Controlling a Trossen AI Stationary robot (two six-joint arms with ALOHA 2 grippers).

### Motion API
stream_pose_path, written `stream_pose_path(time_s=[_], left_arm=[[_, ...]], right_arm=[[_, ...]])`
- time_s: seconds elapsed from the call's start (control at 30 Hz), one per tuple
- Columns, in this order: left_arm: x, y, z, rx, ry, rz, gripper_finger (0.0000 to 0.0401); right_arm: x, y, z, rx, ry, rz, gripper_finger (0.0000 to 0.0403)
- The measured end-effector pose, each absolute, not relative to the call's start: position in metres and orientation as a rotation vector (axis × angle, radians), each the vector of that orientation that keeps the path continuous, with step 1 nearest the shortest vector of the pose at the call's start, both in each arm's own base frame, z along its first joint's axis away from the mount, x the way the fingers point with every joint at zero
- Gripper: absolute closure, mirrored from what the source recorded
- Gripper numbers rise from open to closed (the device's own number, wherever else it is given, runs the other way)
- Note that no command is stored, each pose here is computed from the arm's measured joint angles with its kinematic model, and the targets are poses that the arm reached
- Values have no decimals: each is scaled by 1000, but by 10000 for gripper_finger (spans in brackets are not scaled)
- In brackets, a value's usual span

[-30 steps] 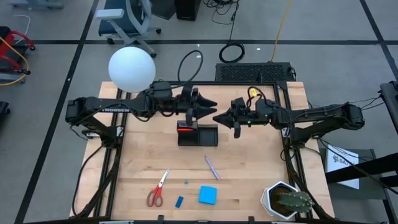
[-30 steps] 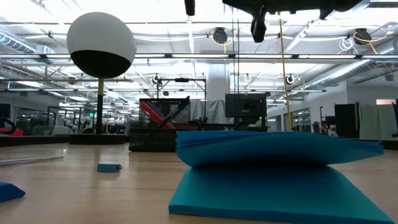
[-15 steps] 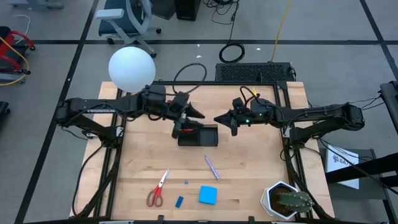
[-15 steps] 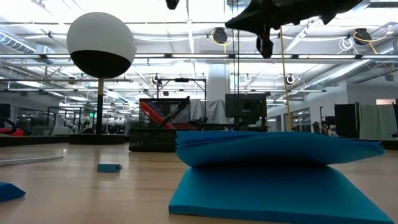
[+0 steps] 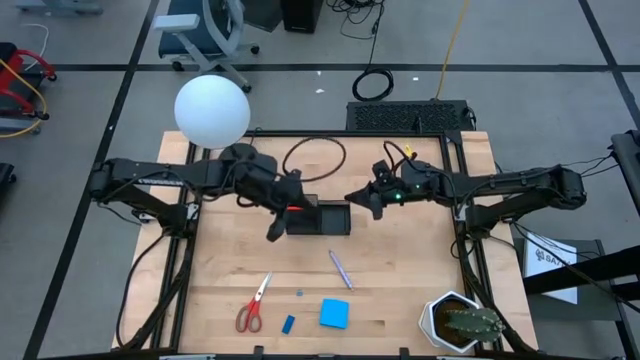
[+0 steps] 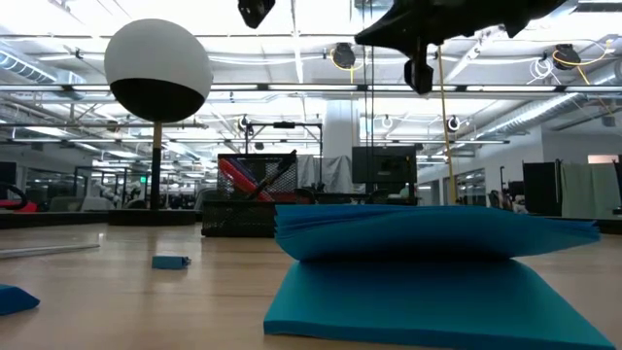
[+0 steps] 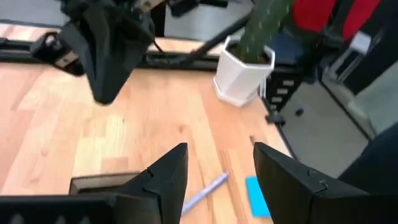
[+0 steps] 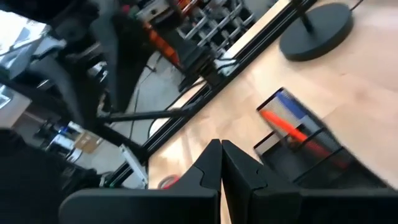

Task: Pick and place office supplies into organizer
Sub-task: Put the purple pen into the desk organizer

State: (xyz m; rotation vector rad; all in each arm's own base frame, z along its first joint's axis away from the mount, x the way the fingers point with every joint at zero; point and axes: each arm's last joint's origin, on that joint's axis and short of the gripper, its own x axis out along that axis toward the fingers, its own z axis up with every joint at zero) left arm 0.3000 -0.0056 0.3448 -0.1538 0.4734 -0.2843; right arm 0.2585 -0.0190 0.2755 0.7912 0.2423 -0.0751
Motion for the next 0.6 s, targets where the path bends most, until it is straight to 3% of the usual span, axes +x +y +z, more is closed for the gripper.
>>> stream_pose_path(time_s=[0.3,0.6], left_arm=[[295,-18,337,-78,553,-355,215],[296,-11,342,-93,518,-161,215]], right_arm=[[259,-14,275,843,255,-69,403],[260,-12,278,840,228,-50,403]])
